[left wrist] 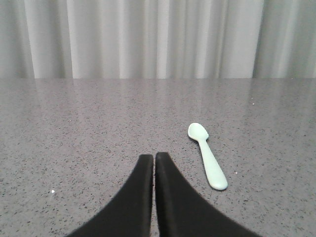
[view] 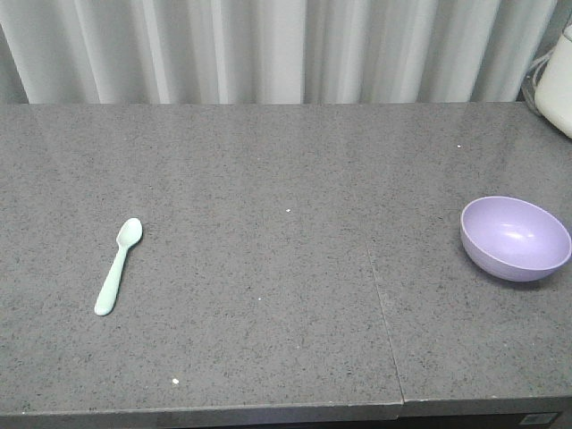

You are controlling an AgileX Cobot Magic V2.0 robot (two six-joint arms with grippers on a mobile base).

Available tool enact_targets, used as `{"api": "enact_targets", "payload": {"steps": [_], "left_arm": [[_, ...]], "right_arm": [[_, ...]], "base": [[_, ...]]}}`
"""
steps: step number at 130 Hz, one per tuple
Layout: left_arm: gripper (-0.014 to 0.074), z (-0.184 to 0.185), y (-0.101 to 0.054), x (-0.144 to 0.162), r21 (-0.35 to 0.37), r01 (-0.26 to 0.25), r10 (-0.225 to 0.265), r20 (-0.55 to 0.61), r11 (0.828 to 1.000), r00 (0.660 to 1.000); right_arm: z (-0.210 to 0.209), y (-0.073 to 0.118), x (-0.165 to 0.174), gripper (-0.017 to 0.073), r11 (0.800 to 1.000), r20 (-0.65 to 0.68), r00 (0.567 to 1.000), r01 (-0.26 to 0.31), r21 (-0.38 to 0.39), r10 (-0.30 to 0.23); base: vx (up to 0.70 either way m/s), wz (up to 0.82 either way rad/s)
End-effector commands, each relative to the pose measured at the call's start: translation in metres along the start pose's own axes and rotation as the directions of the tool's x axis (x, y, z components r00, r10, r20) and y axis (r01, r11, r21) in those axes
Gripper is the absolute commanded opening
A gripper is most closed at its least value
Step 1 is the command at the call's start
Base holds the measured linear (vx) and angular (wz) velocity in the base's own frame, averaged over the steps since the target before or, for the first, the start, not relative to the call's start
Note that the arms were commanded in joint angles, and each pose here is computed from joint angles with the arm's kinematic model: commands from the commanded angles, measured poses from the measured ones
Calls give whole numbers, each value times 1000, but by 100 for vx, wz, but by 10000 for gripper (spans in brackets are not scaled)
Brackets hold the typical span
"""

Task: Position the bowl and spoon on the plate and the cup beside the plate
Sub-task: 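Lower the left gripper over the spoon and the right gripper over the bowl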

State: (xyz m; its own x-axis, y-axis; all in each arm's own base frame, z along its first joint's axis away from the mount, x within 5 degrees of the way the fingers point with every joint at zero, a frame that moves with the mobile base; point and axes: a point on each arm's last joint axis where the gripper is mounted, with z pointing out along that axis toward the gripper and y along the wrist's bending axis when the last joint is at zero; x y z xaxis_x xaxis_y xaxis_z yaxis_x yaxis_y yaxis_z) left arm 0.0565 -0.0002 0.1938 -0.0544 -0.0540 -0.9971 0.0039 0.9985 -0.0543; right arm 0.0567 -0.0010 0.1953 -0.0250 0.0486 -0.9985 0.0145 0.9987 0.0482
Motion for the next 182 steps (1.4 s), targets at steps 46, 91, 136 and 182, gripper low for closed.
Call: {"api": "enact_targets", "payload": {"steps": [46, 91, 136, 182], "left_arm": [[-7, -1, -1, -4, 11, 13, -13, 76, 1000, 997], [-7, -1, -1, -4, 11, 13, -13, 76, 1000, 997], [-7, -1, -1, -5, 9, -8, 7, 84, 1000, 996], [-7, 11, -5, -64, 43, 113, -119, 179, 993, 977]], "right_arm": [[0, 0, -5, -8, 1000, 71, 997, 10, -2, -9], [0, 0, -5, -8, 1000, 71, 997, 10, -2, -9], [-1, 1, -9, -8, 1000, 115, 993, 20, -6, -19], [29, 3, -85, -8, 997, -74, 994, 79, 11, -78]], "base": [[0, 0], [0, 0], [0, 0], [0, 0]]}}
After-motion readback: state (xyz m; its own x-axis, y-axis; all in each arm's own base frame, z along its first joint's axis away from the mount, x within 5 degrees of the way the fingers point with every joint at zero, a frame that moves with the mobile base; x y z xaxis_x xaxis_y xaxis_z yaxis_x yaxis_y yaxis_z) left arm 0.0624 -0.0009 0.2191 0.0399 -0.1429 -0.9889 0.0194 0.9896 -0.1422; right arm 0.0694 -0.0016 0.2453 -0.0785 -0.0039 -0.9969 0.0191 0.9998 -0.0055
